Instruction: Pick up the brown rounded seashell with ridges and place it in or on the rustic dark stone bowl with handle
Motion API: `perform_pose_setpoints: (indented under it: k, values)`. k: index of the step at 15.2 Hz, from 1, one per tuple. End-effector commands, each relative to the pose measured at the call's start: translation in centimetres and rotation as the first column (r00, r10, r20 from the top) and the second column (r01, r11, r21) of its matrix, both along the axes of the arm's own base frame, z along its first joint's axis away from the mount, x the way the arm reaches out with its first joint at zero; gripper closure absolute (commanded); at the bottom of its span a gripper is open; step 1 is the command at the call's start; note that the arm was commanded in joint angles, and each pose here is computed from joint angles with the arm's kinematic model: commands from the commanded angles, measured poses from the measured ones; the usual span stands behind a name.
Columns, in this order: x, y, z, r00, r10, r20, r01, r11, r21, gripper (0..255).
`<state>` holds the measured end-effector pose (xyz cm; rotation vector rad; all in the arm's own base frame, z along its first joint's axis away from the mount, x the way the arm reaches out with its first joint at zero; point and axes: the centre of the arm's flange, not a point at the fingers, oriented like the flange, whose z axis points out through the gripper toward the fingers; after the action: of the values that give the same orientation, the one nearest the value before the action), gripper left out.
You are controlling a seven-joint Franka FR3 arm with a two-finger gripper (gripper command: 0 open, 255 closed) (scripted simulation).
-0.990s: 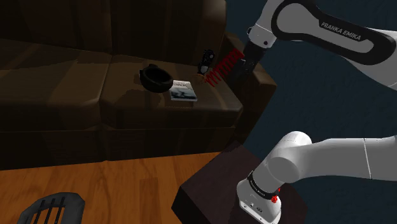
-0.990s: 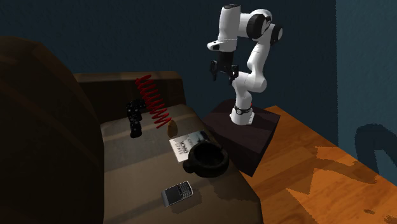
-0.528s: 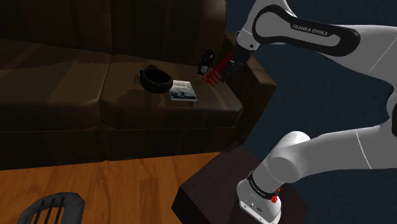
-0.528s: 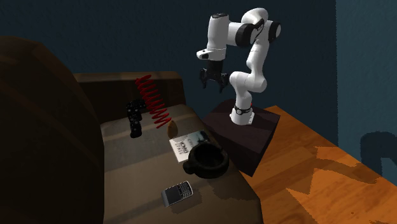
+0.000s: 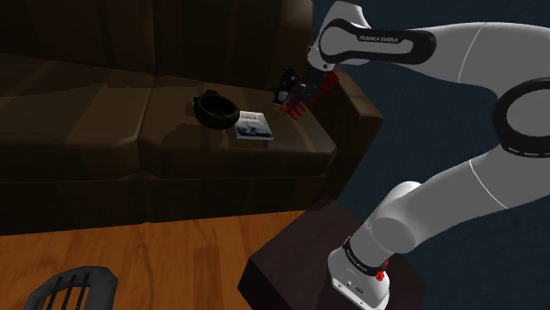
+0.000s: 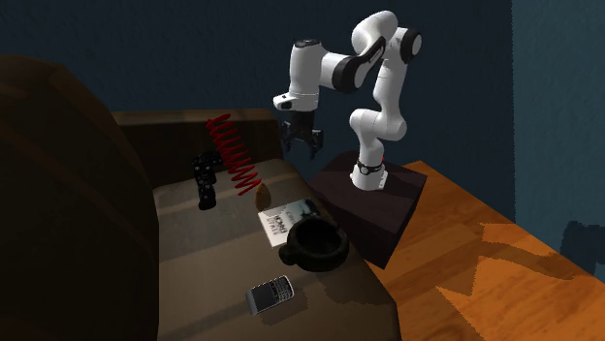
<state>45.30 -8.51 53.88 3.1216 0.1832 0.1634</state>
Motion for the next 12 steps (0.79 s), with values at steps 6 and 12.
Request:
perform_pose_setpoints:
  k: [6,12]
  values:
    - [7.9,-2.7,-3.9,0.998,0.058,0.010,-0.058,0.998,-0.019,0]
    - [13.6,-4.4,-6.9,0.995,0.099,0.016,-0.098,0.995,-0.032,0]
